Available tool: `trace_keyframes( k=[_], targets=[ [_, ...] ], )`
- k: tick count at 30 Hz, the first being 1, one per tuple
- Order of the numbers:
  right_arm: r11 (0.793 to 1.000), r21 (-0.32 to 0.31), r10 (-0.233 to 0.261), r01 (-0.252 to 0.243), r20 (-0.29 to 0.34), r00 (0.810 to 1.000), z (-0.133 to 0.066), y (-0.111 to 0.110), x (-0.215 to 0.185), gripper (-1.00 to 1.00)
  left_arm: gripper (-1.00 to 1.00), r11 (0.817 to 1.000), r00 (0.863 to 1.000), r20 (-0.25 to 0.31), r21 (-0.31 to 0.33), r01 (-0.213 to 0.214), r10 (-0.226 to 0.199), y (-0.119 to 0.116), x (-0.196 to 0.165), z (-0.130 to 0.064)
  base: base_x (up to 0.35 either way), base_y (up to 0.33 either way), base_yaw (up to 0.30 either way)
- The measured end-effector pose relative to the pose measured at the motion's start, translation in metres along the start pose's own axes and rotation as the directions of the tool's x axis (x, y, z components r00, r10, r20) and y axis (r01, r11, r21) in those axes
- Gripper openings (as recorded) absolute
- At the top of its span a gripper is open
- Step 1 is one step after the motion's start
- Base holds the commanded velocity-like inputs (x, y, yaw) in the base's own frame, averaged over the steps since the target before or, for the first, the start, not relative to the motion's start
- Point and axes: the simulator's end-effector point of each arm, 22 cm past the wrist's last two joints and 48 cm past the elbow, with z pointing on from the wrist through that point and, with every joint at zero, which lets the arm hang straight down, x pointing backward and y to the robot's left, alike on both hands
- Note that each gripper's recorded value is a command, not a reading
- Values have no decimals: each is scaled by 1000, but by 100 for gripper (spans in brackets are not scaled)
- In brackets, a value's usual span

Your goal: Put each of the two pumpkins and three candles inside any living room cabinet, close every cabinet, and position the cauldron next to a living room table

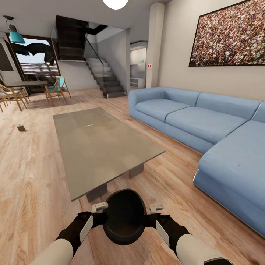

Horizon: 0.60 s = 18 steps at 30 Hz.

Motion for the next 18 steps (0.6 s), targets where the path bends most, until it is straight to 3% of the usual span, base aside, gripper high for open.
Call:
trace_keyframes(
  k=[17,18],
  targets=[
    [1000,-1,4,-4,-15,1000,5,-1,8,-100,-100,1000,1000,-16,-3,3,-3,2,7,6,0,0,0],
    [1000,-1,4,-4,-15,1000,5,-1,8,-100,100,1000,1000,-16,-3,3,-3,2,7,6,0,0,0]
  ],
)
